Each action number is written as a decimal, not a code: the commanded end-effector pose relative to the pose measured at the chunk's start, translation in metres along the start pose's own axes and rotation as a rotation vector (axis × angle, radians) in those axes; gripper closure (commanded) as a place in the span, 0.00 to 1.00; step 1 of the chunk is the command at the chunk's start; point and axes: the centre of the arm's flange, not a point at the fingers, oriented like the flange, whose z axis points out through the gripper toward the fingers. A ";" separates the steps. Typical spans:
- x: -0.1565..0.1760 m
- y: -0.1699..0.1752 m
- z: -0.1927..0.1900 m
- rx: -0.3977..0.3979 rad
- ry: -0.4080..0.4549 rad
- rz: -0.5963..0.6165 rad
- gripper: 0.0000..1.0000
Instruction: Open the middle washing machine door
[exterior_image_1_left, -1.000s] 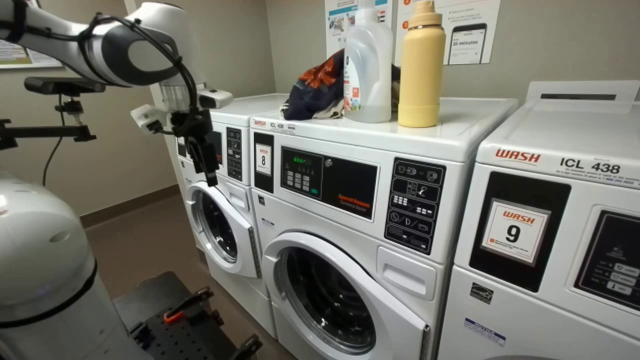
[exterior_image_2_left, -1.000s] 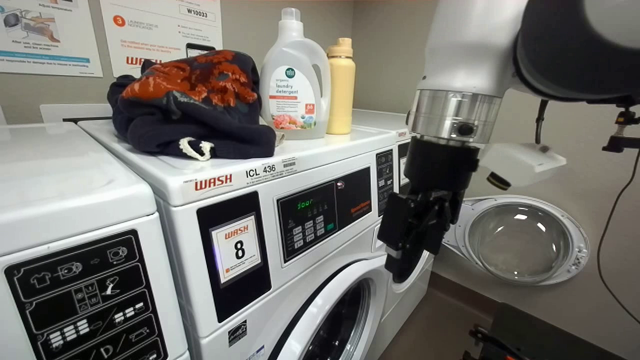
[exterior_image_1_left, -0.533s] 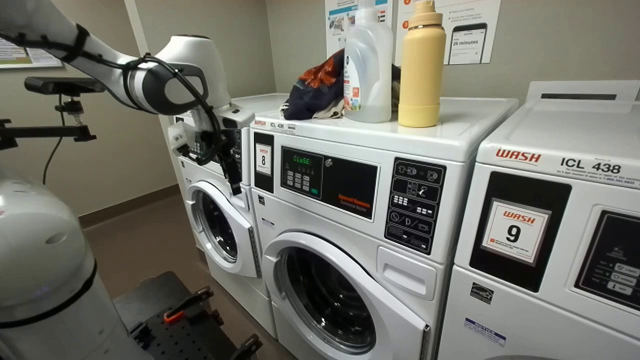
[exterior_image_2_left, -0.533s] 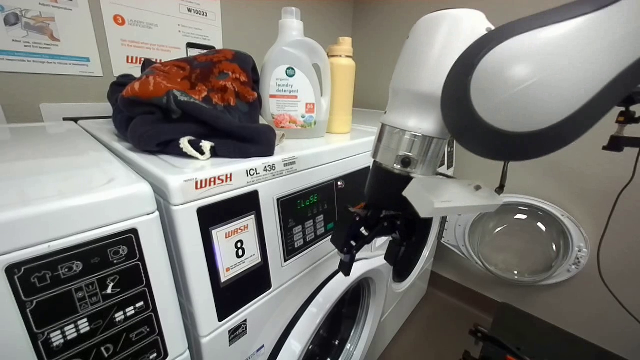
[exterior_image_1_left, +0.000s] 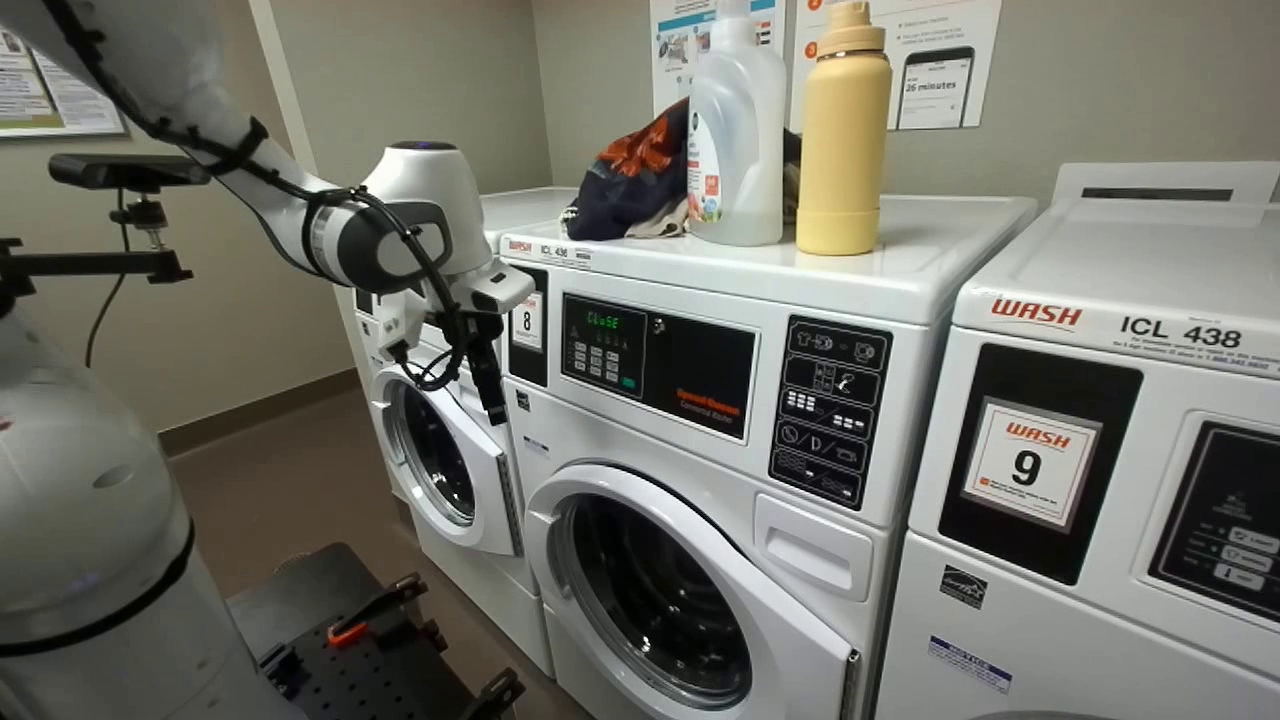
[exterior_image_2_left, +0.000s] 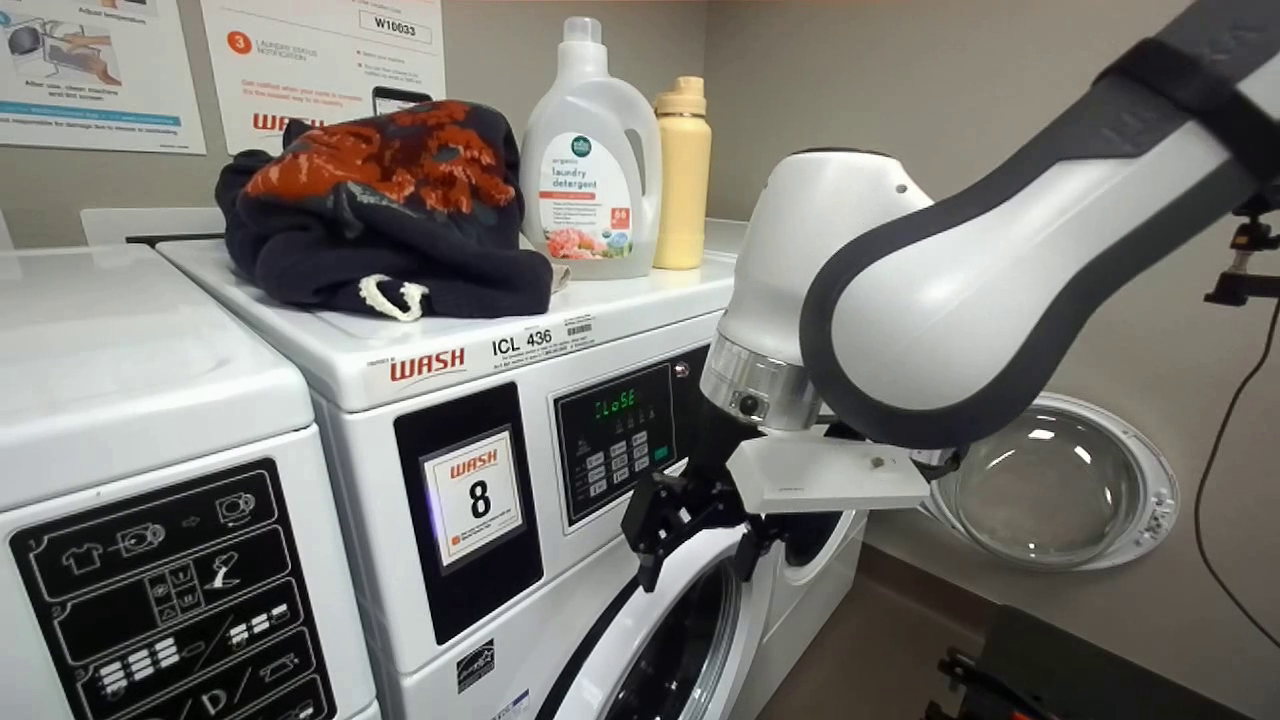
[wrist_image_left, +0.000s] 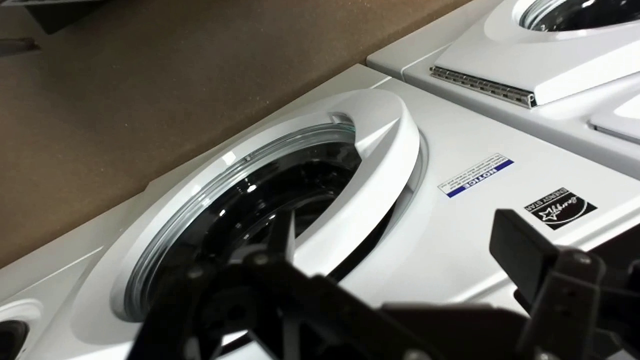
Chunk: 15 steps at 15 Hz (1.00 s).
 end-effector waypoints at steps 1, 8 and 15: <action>-0.013 0.017 0.032 0.039 0.021 0.056 0.00; -0.005 0.037 0.080 0.061 0.058 0.155 0.00; -0.006 0.046 0.112 0.075 0.127 0.249 0.00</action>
